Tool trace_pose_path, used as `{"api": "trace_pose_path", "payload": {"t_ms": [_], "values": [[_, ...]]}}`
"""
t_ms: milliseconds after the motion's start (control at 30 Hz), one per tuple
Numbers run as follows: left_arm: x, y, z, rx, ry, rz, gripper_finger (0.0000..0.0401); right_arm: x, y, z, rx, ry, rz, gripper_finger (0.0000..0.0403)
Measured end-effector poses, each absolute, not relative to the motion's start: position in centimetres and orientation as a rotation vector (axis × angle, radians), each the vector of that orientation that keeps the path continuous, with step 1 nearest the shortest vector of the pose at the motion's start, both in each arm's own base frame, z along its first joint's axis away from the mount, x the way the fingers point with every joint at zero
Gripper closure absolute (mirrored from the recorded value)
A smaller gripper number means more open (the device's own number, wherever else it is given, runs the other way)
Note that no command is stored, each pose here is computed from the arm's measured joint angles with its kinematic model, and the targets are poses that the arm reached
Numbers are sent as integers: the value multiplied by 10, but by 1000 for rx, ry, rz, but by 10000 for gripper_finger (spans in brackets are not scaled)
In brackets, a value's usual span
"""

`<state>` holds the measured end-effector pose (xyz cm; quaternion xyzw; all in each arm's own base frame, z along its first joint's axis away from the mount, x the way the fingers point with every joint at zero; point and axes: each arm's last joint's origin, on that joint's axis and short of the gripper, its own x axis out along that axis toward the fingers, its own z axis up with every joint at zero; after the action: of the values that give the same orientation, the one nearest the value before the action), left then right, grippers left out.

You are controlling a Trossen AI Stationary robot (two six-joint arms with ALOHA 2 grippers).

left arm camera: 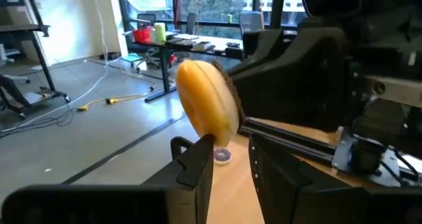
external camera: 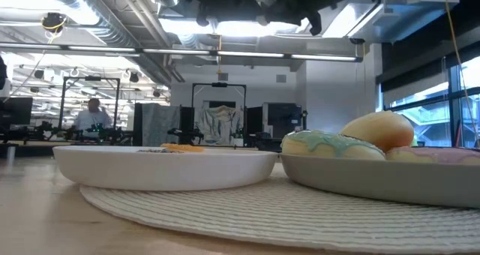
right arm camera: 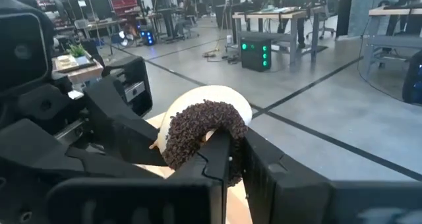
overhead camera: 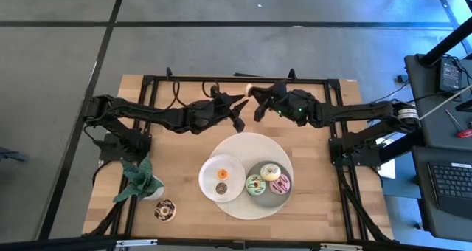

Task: Pick & Place donuts
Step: Put the small black donut on the white plate

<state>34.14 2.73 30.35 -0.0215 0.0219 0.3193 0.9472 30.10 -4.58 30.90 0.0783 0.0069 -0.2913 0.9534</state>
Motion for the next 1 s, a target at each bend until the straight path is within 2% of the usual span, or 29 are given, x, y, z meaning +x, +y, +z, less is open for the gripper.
{"api": "trace_pose_path", "payload": {"t_ms": [333, 533, 767, 1000], "values": [[340, 29, 305, -69, 20, 742, 317, 304, -46, 308, 166, -7, -566, 367], [340, 29, 305, -45, 30, 734, 343, 305, -45, 308, 166, -5, -554, 367], [340, 29, 305, -22, 40, 713, 393, 305, -45, 308, 162, -1, -551, 367], [337, 27, 306, -8, 58, 705, 397, 302, -43, 309, 89, 45, -509, 353]]}}
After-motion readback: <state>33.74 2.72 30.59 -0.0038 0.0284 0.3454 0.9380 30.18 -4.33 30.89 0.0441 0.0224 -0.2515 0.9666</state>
